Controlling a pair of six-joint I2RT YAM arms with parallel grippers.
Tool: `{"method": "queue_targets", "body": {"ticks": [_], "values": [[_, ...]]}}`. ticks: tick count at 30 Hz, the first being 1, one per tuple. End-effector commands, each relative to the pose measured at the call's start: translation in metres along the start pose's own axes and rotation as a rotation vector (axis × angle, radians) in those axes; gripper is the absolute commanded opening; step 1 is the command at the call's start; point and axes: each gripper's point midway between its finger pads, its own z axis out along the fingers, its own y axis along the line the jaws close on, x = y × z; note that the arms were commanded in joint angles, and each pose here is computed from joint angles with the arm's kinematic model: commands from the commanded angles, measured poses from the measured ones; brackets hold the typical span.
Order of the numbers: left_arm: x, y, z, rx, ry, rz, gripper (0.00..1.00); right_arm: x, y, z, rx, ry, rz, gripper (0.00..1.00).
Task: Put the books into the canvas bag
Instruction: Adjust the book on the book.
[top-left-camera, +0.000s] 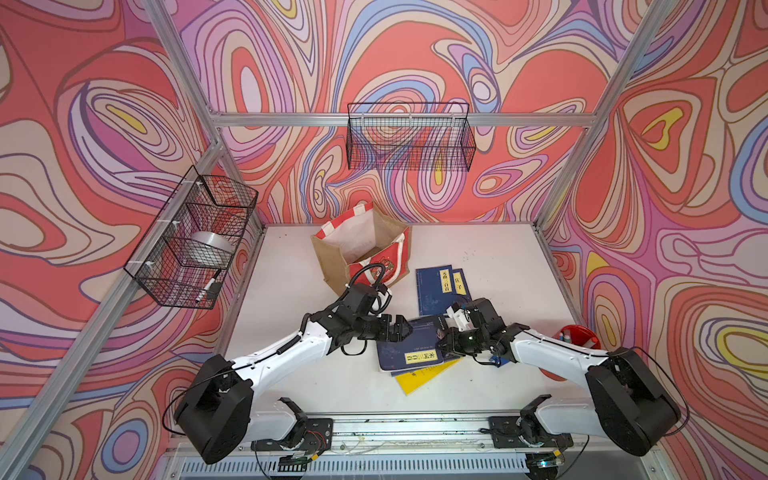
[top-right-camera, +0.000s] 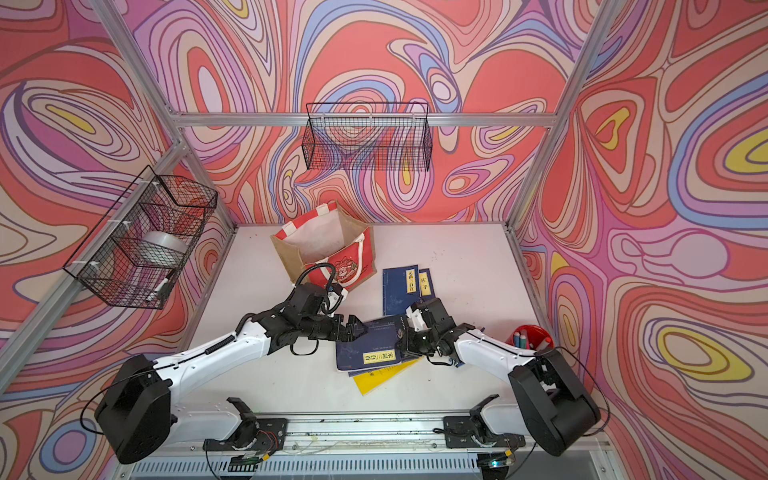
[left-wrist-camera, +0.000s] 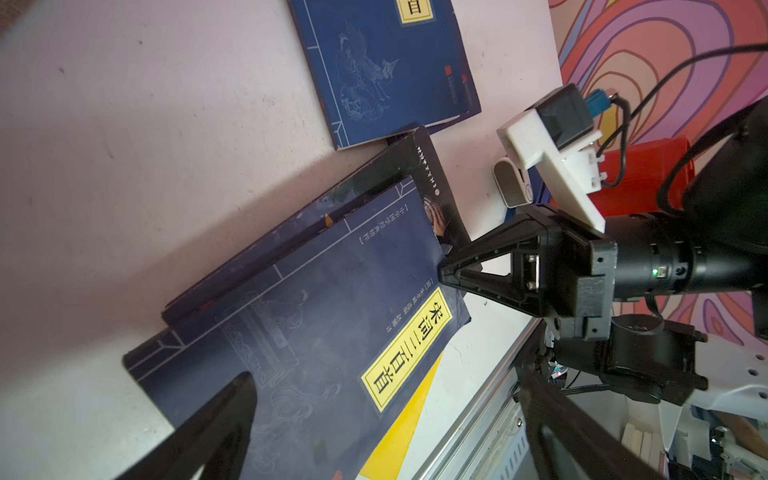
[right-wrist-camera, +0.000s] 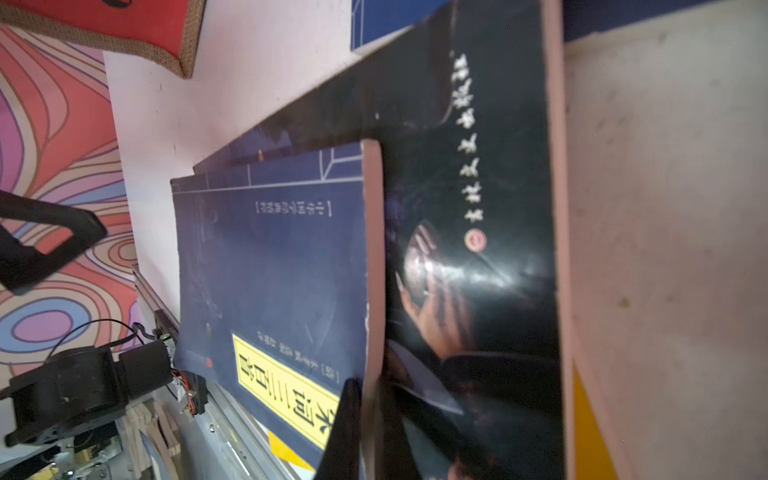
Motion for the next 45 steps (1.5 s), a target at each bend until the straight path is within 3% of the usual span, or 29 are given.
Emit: {"method": "queue_targets", "body": {"ticks": [1, 7, 11, 17, 20, 24, 35, 40, 43, 45], "values": [[0.004, 0.010, -0.003, -0.069, 0.055, 0.078, 1.00, 0.016, -0.018, 0.006, 0.094, 0.075, -0.061, 0.00], [0.006, 0.022, -0.005, -0.135, 0.105, 0.122, 1.00, -0.003, -0.011, 0.019, 0.110, 0.135, -0.220, 0.00], [0.012, 0.030, -0.001, -0.144, 0.103, 0.088, 1.00, -0.029, -0.006, 0.026, 0.147, 0.138, -0.306, 0.00], [0.029, 0.045, 0.008, -0.147, 0.114, 0.031, 1.00, -0.051, 0.013, 0.034, 0.092, 0.130, -0.430, 0.00], [0.031, 0.063, 0.007, -0.215, 0.097, -0.012, 1.00, -0.045, 0.006, 0.044, 0.098, 0.214, -0.426, 0.00], [0.029, 0.074, 0.008, -0.195, 0.061, -0.070, 0.99, -0.043, 0.002, 0.049, 0.108, 0.262, -0.434, 0.00], [0.033, 0.084, 0.018, -0.213, 0.079, -0.078, 0.98, -0.053, 0.002, 0.048, 0.134, 0.272, -0.501, 0.00], [0.038, 0.089, 0.016, -0.217, 0.052, -0.084, 0.92, -0.063, 0.007, 0.052, 0.128, 0.255, -0.528, 0.00], [0.043, 0.098, 0.016, -0.258, 0.070, -0.094, 0.96, -0.064, 0.006, 0.057, 0.121, 0.255, -0.532, 0.00], [0.042, 0.089, 0.017, -0.209, 0.076, -0.089, 0.87, -0.065, 0.004, 0.061, 0.122, 0.264, -0.526, 0.00]]}}
